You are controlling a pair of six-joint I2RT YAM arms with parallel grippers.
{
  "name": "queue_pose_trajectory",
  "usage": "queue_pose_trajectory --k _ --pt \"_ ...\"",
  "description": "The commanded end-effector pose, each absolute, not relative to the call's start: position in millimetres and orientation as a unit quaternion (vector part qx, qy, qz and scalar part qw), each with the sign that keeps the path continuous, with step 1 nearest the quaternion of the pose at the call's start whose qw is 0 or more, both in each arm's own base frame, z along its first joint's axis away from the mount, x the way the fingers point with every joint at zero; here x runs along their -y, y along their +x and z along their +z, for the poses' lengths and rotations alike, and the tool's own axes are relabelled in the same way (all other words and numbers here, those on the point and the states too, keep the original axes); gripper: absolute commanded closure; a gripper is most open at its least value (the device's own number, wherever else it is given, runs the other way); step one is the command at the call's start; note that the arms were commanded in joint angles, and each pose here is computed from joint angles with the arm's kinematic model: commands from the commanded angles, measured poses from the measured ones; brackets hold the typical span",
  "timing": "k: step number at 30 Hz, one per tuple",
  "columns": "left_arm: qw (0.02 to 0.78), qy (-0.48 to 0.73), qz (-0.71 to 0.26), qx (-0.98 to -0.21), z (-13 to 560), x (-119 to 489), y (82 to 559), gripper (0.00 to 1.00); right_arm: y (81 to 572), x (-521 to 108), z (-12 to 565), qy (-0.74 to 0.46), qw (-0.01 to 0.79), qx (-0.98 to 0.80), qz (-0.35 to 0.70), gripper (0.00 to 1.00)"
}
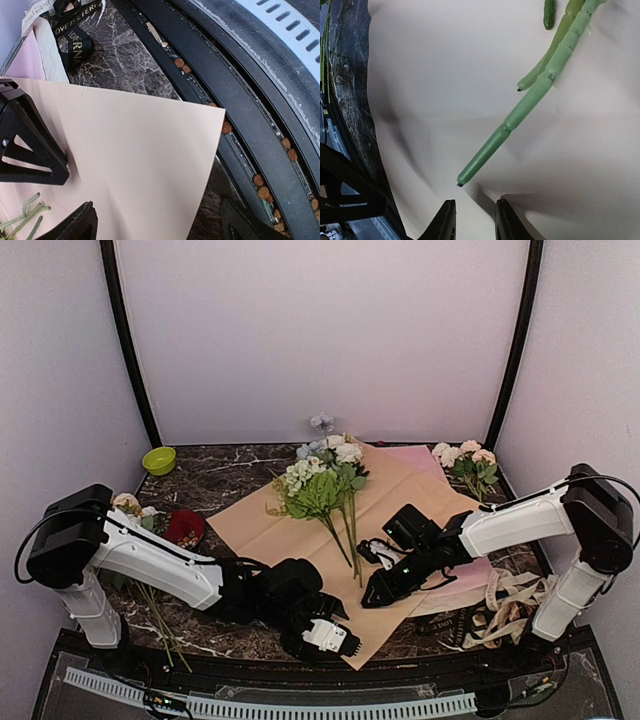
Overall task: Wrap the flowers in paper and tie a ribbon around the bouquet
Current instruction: Pick up the bottom corner of the flattened wrapping paper from the center of the board.
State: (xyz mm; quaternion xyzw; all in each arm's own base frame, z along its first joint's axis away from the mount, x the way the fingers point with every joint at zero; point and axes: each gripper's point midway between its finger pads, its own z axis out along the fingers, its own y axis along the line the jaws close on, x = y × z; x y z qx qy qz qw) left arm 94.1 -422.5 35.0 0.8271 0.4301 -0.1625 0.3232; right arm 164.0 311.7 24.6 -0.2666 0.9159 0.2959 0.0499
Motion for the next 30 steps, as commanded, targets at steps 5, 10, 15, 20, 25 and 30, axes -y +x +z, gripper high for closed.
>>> queue_pose_trajectory --k 5,10,15,20,25,30 --pt "0.285 0.868 -0.081 -0.398 16 391 100 0.12 150 -303 18 -0.27 0.022 -0.922 0.277 0.72" --pt "0.383 0.839 -0.017 -0.387 26 418 131 0.24 147 -307 15 -0.27 0.015 -0.918 0.29 0.72" --pt "0.4 0.833 -0.029 -0.381 28 419 128 0.27 144 -306 13 -0.271 0.012 -0.917 0.293 0.72" --pt "0.417 0.818 -0.046 -0.394 37 425 127 0.38 141 -308 13 -0.273 0.007 -0.913 0.303 0.72" --pt "0.402 0.812 -0.068 -0.416 35 424 128 0.55 140 -309 13 -0.279 0.003 -0.911 0.303 0.72" --pt "0.368 0.816 -0.1 -0.434 30 421 120 0.74 139 -309 16 -0.285 0.001 -0.91 0.302 0.71"
